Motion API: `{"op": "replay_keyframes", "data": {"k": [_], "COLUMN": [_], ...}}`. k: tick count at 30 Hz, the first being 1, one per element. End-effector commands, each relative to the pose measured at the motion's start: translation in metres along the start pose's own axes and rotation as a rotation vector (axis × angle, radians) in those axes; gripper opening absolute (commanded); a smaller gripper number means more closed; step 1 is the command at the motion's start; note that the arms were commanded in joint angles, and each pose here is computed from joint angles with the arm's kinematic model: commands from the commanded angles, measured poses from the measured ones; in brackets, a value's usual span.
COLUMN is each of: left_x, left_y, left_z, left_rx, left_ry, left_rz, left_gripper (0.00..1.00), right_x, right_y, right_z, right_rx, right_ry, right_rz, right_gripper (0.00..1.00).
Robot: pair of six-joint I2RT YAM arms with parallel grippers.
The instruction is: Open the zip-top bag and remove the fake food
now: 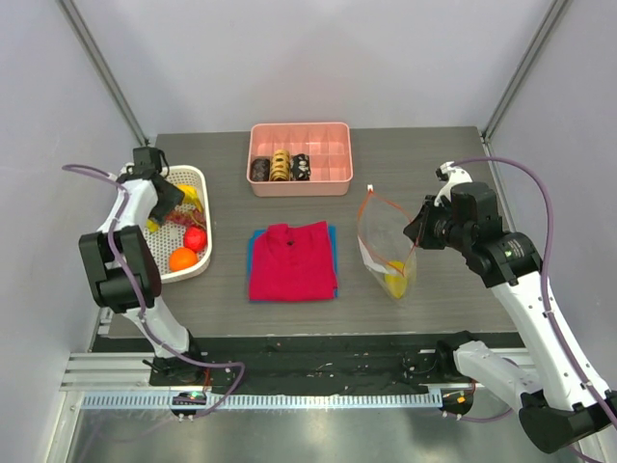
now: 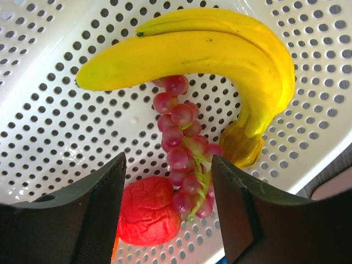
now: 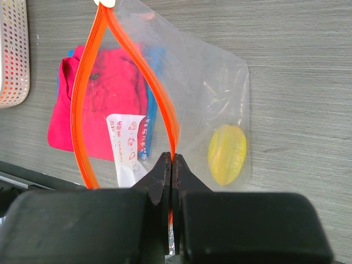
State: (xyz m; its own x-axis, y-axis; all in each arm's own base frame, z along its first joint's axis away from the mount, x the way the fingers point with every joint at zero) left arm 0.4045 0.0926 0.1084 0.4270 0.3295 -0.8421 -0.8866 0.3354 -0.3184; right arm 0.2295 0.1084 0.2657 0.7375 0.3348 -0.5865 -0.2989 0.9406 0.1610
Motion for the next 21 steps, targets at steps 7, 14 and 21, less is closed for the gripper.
{"op": "replay_keyframes", "data": {"k": [7,14,21], "left_x": [-0.2,-0.392,-0.425], "left_y": [-0.119,-0.157,-0.149], "left_z": [-0.09,-0.278,-0.382], "left_rx": [0.261,0.479,0.553], "left_ry": [0.119,0.64,0.828], "left_rz": [-0.696,-1.278,-1.17], "left_gripper": [0.57,0.42,0.06], "right_x": [-0.012,-0.012,-0.012], "right_y": [-0.004,-0.015,-0.018], "right_z": [0.022,0.03,0.035], "right_rx": [-0.002,-0.053,-0.04], "right_ry": [-0.086,-0.093,-0.107], "right_rz": [-0.039,-0.103,-0.128], "right_gripper": [0.01,0.01,0.01]}}
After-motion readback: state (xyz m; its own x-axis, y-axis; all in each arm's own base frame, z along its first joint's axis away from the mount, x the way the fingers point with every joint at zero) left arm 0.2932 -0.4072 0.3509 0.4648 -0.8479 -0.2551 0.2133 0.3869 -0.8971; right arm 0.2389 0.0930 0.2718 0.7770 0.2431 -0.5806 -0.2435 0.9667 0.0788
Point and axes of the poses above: each gripper's point midway between its finger pads, its own x axis out along the fingers, its own y axis along the line the jaws close on, z = x × y, the point moved 1 cm from there along -x, back along the fingers, and after that the axes turned 13 degrees about -x, right-handed, at the moved point
